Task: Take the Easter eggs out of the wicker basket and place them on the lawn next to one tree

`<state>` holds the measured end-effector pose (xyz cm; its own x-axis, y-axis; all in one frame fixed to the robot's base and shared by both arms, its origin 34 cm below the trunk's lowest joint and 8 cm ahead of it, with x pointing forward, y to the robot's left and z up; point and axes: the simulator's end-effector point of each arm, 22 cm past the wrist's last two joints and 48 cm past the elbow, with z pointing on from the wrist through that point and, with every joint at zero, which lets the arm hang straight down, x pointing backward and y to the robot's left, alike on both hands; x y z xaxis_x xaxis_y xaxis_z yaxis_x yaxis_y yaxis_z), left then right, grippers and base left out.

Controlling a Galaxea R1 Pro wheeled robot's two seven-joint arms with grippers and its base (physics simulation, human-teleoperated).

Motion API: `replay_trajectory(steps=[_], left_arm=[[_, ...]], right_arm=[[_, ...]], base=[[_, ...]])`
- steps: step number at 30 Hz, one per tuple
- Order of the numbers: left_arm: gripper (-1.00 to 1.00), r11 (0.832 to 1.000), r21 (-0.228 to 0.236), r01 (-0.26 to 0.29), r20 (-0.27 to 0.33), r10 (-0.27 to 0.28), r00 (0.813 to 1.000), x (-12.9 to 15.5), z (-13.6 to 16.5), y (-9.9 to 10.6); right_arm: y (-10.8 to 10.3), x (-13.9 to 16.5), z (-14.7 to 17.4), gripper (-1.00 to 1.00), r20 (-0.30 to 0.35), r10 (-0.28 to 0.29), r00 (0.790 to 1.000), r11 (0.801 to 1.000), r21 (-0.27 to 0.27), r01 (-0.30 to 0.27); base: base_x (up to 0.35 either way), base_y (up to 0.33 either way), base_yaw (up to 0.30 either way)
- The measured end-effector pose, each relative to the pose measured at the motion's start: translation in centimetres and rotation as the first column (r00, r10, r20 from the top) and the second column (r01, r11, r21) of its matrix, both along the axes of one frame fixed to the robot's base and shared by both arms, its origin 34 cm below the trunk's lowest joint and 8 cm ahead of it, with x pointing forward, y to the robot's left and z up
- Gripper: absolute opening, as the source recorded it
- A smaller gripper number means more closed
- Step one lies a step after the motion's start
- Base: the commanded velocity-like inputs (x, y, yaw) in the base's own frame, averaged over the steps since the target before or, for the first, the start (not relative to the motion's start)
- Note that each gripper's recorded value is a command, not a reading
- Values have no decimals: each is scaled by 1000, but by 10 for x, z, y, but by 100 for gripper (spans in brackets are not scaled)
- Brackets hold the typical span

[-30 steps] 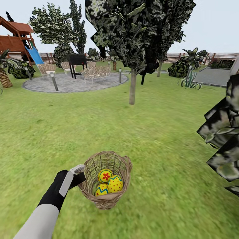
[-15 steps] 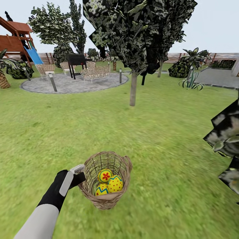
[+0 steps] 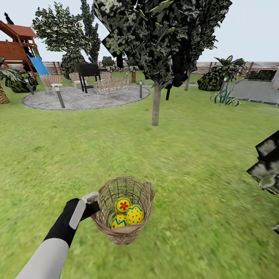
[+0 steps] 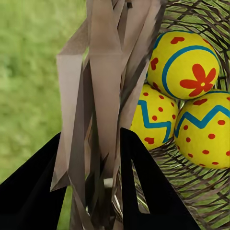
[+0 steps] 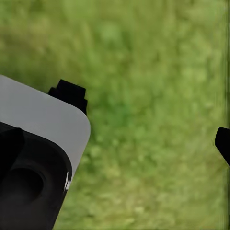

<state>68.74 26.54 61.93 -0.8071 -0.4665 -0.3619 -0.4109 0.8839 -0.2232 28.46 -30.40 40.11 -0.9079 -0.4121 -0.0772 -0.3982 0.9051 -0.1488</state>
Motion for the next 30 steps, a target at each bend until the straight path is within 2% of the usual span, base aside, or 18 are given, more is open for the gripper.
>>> replay_trajectory(steps=[17, 30], left_arm=[[-100, 1000, 1, 0, 1, 0, 1000, 0, 0, 0], [-100, 1000, -1, 0, 1, 0, 1000, 0, 0, 0]], right_arm=[[-1, 0, 0, 100, 1, -6, 1000, 1000, -1, 6], [-1, 0, 0, 100, 0, -8, 1000, 1000, 0, 8]], base=[[319, 0, -5], [319, 0, -223]])
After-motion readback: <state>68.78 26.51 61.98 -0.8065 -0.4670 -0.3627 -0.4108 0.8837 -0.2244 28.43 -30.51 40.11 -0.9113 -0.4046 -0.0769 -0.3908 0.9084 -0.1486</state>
